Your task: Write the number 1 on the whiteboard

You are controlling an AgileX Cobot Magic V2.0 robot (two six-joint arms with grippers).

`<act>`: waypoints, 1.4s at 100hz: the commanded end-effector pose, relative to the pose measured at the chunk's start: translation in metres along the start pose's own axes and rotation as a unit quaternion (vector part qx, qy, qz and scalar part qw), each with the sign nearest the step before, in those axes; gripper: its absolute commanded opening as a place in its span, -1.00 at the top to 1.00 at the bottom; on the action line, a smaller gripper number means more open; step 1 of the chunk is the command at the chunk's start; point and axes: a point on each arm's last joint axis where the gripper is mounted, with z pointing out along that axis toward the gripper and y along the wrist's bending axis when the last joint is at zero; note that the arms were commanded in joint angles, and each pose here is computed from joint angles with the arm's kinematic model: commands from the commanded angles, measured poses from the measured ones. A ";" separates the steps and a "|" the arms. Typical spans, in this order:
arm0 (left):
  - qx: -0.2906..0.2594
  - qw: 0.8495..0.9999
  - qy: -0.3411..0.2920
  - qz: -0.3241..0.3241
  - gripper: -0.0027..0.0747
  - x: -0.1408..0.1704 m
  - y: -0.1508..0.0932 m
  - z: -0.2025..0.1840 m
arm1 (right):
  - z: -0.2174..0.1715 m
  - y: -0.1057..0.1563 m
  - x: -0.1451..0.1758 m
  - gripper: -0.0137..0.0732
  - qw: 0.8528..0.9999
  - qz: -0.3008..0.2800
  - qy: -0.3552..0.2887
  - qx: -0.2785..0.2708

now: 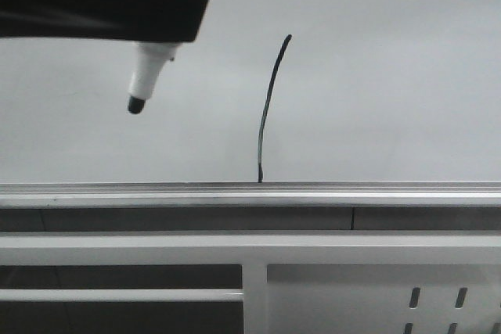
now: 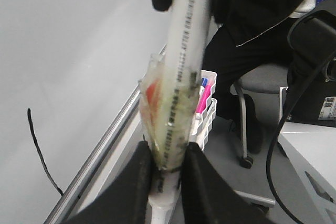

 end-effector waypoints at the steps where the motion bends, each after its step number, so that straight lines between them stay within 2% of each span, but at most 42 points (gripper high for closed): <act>1: -0.026 0.999 -0.019 -0.034 0.98 -0.012 0.006 -0.003 | -0.003 0.002 -0.015 0.60 0.999 0.006 -0.044 -0.012; 5: -0.034 0.999 -0.018 -0.038 0.98 -0.012 0.007 -0.003 | -0.003 0.001 -0.015 0.46 0.999 0.006 -0.044 -0.009; 15: -0.049 0.998 -0.017 -0.048 0.98 -0.011 0.010 -0.003 | -0.003 -0.002 -0.014 -0.03 0.999 0.007 -0.041 0.007; 22: -0.059 0.997 -0.015 -0.053 0.98 -0.011 0.012 -0.003 | -0.003 -0.005 -0.014 -0.26 0.999 0.009 -0.037 0.023; 29: -0.060 0.997 -0.014 -0.053 0.98 -0.010 0.012 -0.003 | -0.003 -0.007 -0.013 -0.35 0.999 0.010 -0.035 0.035; 47: -0.093 0.992 0.010 -0.079 0.98 0.004 0.017 -0.003 | -0.008 -0.005 -0.018 -0.33 0.998 0.000 -0.039 0.055; 52: -0.103 0.991 0.019 -0.085 0.98 0.010 0.018 -0.003 | -0.012 -0.003 -0.021 -0.28 0.997 -0.007 -0.042 0.063; 59: -0.115 0.989 0.029 -0.084 0.98 0.016 0.019 -0.003 | -0.017 0.001 -0.025 -0.04 0.996 -0.021 -0.045 0.074; 74: -0.139 0.986 0.037 -0.083 0.98 0.020 0.023 -0.004 | -0.031 0.013 -0.033 0.87 0.993 -0.041 -0.044 0.101; 89: -0.180 0.979 0.039 -0.093 0.98 0.021 0.030 -0.007 | -0.047 0.029 -0.033 0.84 0.993 -0.021 -0.007 0.120; 102: -0.216 0.971 0.013 -0.102 0.98 0.020 0.036 -0.009 | -0.062 0.047 -0.023 0.84 0.988 -0.008 0.026 0.154; 106: -0.231 0.967 0.000 -0.103 0.98 0.020 0.038 -0.010 | -0.066 0.053 -0.019 0.84 0.985 -0.008 0.031 0.170; 117: -0.269 0.949 -0.046 -0.157 0.98 0.029 0.044 -0.014 | -0.080 0.066 -0.010 0.84 0.974 0.002 0.028 0.224; 127: -0.257 0.950 -0.081 -0.160 0.98 0.035 0.041 -0.014 | -0.092 0.079 -0.002 0.84 0.963 -0.007 0.012 0.271; 140: -0.244 0.950 -0.092 -0.171 0.98 0.040 0.039 -0.009 | -0.095 0.087 0.011 0.84 0.958 -0.003 0.019 0.287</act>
